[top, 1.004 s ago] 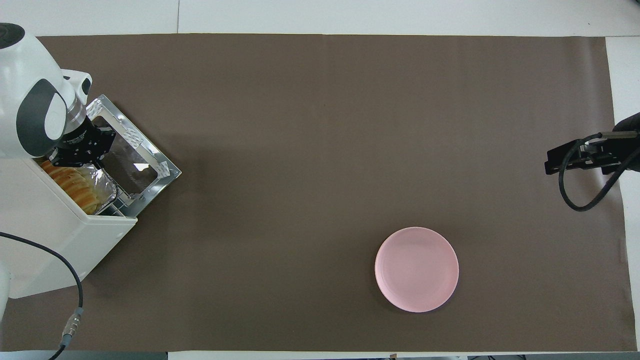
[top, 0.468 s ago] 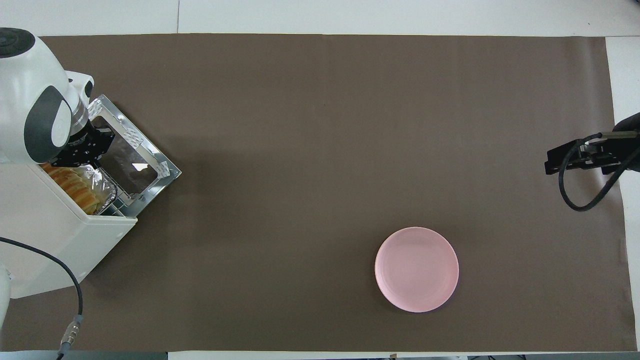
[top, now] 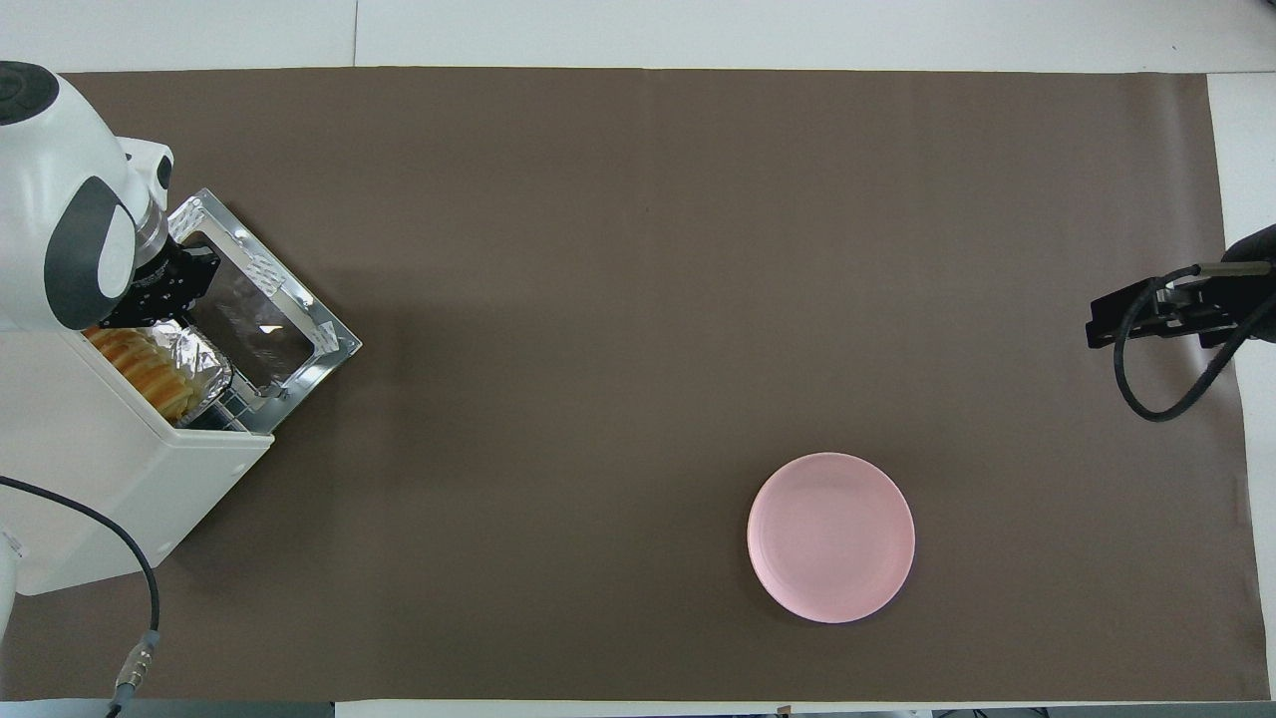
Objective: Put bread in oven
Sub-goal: 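Open the left gripper to release the tray inside the oven, then withdraw the left gripper out of the oven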
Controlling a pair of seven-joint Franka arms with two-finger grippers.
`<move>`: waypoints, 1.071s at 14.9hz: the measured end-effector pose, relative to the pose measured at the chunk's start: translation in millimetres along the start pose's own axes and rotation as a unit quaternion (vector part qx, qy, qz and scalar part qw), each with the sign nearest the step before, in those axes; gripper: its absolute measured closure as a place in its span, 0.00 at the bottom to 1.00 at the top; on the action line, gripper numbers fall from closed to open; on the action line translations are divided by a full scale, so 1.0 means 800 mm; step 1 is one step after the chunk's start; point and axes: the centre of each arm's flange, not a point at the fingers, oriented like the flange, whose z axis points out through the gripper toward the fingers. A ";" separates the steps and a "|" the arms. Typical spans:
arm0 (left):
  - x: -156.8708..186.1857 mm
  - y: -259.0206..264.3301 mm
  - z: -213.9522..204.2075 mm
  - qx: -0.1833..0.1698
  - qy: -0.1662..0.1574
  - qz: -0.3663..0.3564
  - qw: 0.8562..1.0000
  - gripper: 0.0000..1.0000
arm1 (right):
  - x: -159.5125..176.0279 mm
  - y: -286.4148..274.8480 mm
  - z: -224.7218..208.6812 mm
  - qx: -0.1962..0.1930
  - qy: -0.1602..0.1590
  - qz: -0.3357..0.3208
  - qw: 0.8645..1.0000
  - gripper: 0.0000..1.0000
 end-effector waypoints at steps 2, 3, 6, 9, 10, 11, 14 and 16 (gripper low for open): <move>0.000 -0.001 0.003 0.005 0.001 0.001 1.000 0.98 | 0.000 0.000 0.000 0.000 0.000 0.000 1.000 0.00; 0.000 -0.001 0.003 0.006 0.001 0.001 1.000 0.98 | 0.000 0.000 0.000 0.000 0.000 0.000 1.000 0.00; 0.001 -0.003 0.003 0.006 0.002 0.000 1.000 0.98 | 0.000 0.000 0.000 0.000 0.000 0.000 1.000 0.00; 0.003 -0.004 0.003 0.005 0.004 -0.001 1.000 0.87 | 0.000 0.000 0.000 0.000 0.000 0.000 1.000 0.00; 0.004 -0.005 0.002 0.003 0.006 -0.002 1.000 0.81 | 0.000 0.000 0.000 0.000 0.000 0.000 1.000 0.00; 0.007 -0.007 0.002 0.001 0.008 -0.005 1.000 0.71 | 0.000 0.000 0.000 0.000 0.000 0.000 1.000 0.00; 0.016 -0.015 0.002 -0.005 0.013 -0.011 1.000 0.40 | 0.000 0.000 0.000 0.000 0.000 0.000 1.000 0.00; 0.019 -0.014 -0.012 -0.013 0.023 -0.013 1.000 0.19 | 0.000 0.000 0.000 0.000 0.000 0.000 1.000 0.00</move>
